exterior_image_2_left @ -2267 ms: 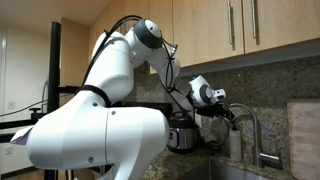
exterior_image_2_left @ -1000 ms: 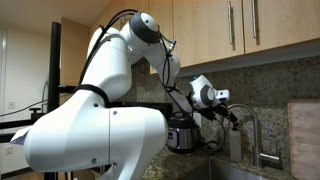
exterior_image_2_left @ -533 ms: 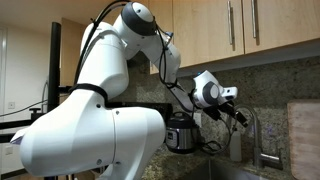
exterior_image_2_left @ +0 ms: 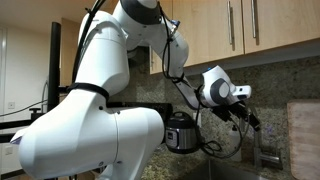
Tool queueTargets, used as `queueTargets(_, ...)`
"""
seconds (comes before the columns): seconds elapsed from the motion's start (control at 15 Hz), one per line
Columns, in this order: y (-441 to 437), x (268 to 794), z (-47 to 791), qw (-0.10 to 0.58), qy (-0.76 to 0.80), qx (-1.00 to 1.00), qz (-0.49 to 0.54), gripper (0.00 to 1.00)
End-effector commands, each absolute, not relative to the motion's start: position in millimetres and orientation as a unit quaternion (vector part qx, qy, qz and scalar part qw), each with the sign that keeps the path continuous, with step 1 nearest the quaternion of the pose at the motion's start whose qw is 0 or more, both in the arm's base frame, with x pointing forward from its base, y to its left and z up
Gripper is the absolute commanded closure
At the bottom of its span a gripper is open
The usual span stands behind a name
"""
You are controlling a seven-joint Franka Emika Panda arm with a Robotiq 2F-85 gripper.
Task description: Turn the tap nozzle to the right
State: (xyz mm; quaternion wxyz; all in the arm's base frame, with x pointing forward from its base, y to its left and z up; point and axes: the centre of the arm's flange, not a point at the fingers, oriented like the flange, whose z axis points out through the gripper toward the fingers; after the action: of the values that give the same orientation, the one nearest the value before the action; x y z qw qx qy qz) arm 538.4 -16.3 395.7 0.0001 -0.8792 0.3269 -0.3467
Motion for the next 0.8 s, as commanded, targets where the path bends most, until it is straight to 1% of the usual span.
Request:
queueTargets(0.0, -39.6, 517.5, 402.2, 0.013, 0.317, -0.893, -0.319, 0.00)
queueTargets(0.73, -78.1, 506.7, 408.8, 0.021, 0.314, -0.904, -0.290, 0.00)
